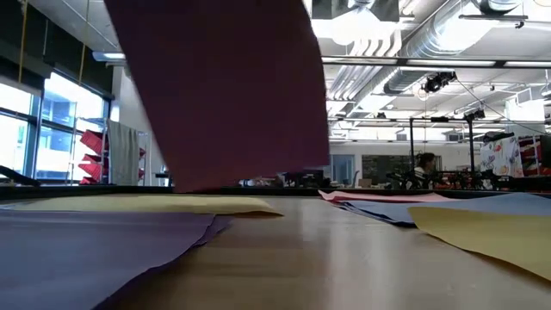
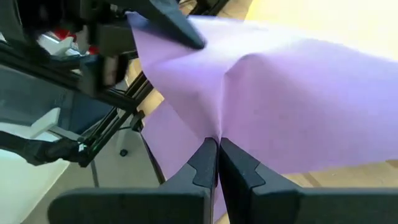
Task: Organize paper
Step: Stack the purple paper on the bottom left of the table
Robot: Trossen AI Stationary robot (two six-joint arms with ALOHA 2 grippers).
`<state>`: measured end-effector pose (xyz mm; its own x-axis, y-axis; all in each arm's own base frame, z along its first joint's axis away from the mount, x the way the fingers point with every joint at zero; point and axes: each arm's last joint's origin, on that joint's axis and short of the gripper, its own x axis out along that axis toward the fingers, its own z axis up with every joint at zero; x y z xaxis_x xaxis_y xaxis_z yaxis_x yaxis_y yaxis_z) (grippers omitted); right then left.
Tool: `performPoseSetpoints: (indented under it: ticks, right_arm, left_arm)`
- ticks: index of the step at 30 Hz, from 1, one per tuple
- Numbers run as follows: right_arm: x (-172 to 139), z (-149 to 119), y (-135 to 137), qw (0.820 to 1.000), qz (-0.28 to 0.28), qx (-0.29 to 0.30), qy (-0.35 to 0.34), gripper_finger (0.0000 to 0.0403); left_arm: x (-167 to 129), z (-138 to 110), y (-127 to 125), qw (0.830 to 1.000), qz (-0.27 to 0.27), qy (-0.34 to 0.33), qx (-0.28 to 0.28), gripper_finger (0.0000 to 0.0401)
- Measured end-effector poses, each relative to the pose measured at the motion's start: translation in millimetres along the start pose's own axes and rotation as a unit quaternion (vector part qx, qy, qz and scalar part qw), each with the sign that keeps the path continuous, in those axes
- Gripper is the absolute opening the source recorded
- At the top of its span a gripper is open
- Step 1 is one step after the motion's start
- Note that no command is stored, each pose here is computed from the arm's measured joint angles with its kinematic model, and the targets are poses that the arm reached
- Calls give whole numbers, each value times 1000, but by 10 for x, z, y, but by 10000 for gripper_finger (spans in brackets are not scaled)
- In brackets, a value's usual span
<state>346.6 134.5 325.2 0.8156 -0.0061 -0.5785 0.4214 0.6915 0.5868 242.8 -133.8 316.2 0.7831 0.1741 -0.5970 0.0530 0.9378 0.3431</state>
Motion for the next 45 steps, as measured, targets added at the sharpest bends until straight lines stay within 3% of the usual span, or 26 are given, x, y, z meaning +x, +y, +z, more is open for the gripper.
performPoseSetpoints:
  ticks: [4, 12, 17, 21, 24, 29, 33, 38, 41, 45]
  right_arm:
    - [-2, 22, 38, 999, 17, -37, -14, 38]
    - [-15, 62, 124, 980, 56, -188, -41, 170]
    - [-23, -96, 74, 967, 6, -255, -12, 217]
    - [185, -305, -29, 963, -66, -262, 18, 217]
    - [433, -390, -15, 954, -62, -294, 3, 214]
    - [774, -382, -73, 953, -84, -286, -49, 212]
    - [850, -213, -67, 961, -49, -259, -78, 211]
    - [902, -31, -29, 956, 43, -281, -77, 209]
    - [1012, 4, -87, 961, 66, -263, -59, 181]
    - [1190, -3, -167, 966, 66, -240, -63, 84]
  left_arm:
    - [-70, -42, -42, 996, -36, 16, -79, 0]
    - [-231, -118, -175, 981, -30, 27, -191, 0]
    - [-489, -118, -162, 963, -37, -13, -267, 0]
    - [-729, -161, -135, 945, -44, -40, -321, 0]
    - [-870, -209, -123, 940, -47, -52, -335, 0]
    - [-1015, -256, -98, 934, -55, -67, -346, 0]
    - [-1078, -270, -91, 931, -61, -75, -353, 0]
    - [-1095, -292, -86, 934, -54, -76, -345, 0]
    - [-1094, -297, -85, 934, -54, -74, -346, 0]
    - [-1093, -314, -82, 936, -50, -69, -343, 0]
